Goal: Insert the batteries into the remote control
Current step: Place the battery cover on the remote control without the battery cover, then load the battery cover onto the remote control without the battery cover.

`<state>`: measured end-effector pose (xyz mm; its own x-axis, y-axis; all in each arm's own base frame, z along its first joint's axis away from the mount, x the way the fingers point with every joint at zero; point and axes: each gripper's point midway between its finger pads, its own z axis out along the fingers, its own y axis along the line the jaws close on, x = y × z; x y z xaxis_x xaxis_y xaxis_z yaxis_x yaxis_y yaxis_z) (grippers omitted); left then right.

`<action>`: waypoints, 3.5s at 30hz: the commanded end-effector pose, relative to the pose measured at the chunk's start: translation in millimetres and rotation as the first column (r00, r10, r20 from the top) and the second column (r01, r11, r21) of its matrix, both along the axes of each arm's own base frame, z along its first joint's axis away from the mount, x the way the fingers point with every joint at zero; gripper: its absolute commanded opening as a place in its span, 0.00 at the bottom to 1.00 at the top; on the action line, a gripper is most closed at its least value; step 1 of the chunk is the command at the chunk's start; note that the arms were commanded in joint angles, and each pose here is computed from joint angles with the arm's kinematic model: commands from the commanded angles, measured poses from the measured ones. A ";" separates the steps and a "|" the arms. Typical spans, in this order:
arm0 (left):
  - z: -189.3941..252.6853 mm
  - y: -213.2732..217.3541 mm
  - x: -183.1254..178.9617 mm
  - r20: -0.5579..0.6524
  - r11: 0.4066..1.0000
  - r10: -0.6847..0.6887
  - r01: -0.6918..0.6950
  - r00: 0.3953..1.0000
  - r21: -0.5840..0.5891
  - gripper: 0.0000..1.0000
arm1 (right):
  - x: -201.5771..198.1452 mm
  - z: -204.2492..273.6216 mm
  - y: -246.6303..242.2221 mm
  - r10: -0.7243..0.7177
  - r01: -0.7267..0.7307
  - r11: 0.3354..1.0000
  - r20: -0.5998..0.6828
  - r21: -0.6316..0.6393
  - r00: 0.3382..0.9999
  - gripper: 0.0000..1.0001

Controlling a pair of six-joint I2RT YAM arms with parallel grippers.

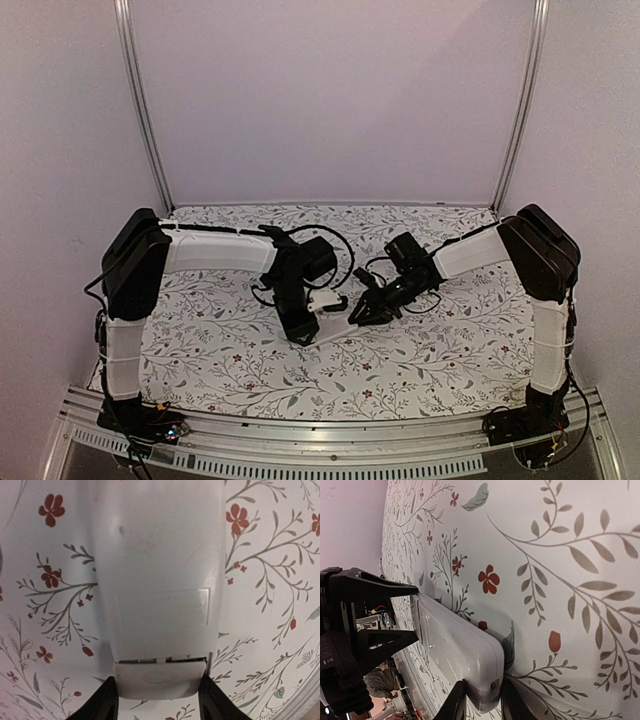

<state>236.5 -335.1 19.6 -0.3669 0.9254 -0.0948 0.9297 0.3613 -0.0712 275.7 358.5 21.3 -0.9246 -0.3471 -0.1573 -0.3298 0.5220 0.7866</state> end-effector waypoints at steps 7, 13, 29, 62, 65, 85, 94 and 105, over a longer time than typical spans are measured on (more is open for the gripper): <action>4.5 -13.6 -6.9 -0.003 0.999 -0.046 0.046 0.999 -0.017 0.55 | -14.1 -1.9 3.2 0.027 -0.027 1.000 -0.017 -0.008 0.999 0.23; 2.8 -15.6 -9.0 -0.022 0.999 -0.045 0.045 0.999 -0.022 0.58 | -14.2 -1.7 3.0 0.026 -0.026 1.000 -0.017 -0.009 1.000 0.23; 76.6 -10.0 38.9 0.189 0.970 0.136 -0.092 0.973 -0.226 0.99 | -20.7 -2.9 -3.2 0.023 -0.024 0.999 -0.028 -0.027 0.999 0.23; 45.9 43.7 63.2 -0.310 0.438 0.686 -0.714 0.658 -0.546 0.86 | -17.4 81.8 -40.7 0.110 -0.042 0.984 0.406 -0.173 0.907 0.88; 45.4 49.3 63.7 -0.302 0.420 0.703 -0.719 0.643 -0.553 0.85 | 6.9 114.8 -35.5 0.083 -0.003 0.990 0.564 -0.142 0.821 0.98; 50.1 71.8 53.7 -0.291 0.369 0.744 -0.732 0.602 -0.572 0.78 | 5.8 124.8 25.4 0.397 -0.376 0.902 0.753 -0.213 0.525 0.99; 28.3 57.7 47.4 -0.366 0.359 0.733 -0.783 0.573 -0.508 0.59 | -18.7 50.7 45.6 0.631 -0.512 0.760 0.641 -0.400 0.436 0.95; 13.0 22.6 39.7 -0.413 0.380 0.706 -0.801 0.575 -0.463 0.49 | -36.4 -2.2 49.5 0.747 -0.554 0.654 0.555 -0.516 0.365 0.88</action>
